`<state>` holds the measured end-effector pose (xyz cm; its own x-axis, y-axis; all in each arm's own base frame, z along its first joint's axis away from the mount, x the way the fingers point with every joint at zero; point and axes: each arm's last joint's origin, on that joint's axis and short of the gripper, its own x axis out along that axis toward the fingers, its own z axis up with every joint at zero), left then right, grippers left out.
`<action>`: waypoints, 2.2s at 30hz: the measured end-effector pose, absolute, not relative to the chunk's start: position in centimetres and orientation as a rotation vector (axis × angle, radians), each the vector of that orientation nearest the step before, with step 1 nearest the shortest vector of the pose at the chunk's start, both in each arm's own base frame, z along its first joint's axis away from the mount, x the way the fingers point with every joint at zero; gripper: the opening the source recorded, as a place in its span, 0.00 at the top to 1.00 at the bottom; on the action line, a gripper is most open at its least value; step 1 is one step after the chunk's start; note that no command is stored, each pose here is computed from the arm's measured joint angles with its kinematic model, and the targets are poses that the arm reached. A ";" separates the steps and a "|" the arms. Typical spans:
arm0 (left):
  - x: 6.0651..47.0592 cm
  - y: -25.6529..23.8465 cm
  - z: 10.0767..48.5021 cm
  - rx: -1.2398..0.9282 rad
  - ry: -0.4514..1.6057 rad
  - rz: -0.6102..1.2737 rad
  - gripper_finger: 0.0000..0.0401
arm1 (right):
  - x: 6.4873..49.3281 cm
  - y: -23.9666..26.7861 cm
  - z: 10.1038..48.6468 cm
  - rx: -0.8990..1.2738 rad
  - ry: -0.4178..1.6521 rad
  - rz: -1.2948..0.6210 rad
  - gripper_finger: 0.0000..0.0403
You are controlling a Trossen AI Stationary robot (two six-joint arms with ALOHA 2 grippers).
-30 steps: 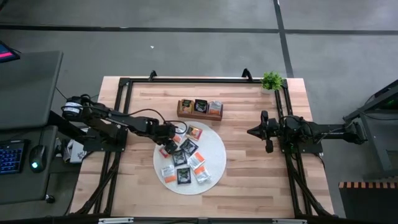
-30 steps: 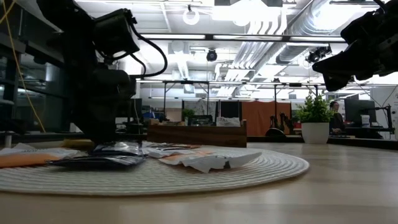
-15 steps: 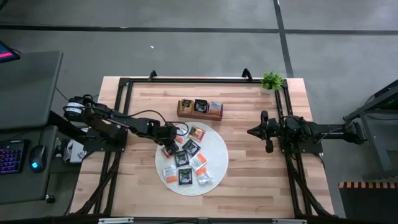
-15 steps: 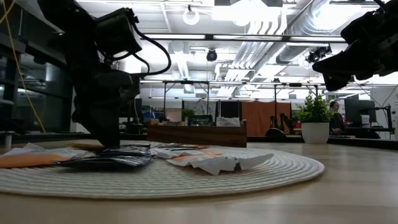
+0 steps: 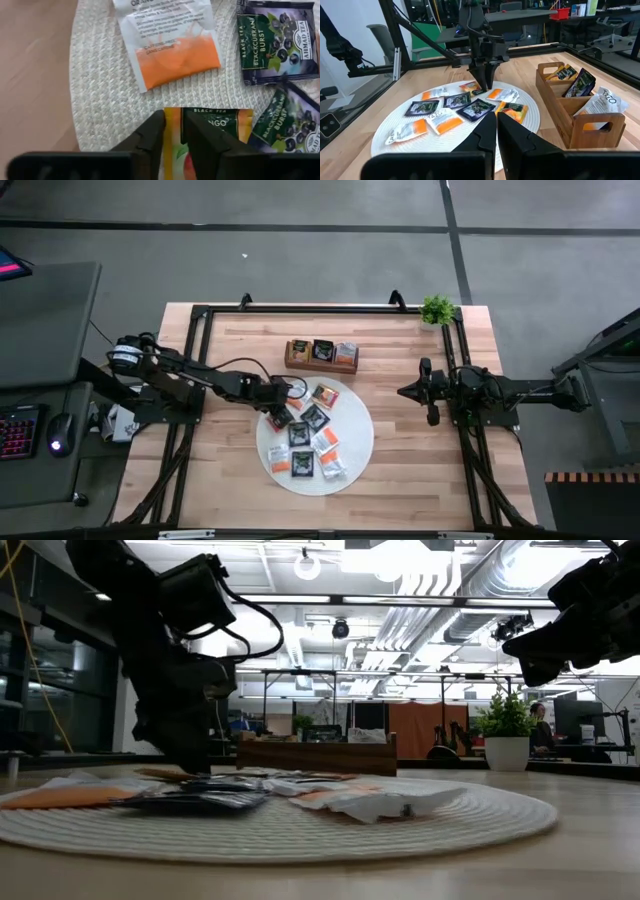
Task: Pick & Place Tea
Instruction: Put the yellow tea bag into the left section of the wooden organizer
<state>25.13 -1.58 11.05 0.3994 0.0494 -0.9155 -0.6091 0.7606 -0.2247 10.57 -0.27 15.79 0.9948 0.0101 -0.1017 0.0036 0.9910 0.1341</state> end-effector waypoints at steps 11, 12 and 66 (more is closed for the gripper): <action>25.2 -1.6 11.0 -0.590 1.086 0.447 0.99 | 10.6 -0.3 15.8 0.135 0.102 0.003 0.97; 25.2 -1.6 11.0 -0.591 1.087 0.445 1.00 | 10.6 -0.3 15.8 0.135 0.102 0.003 0.97; 24.9 -3.2 17.9 -0.530 1.296 0.258 0.35 | 10.6 -0.3 15.8 0.135 0.103 0.003 0.97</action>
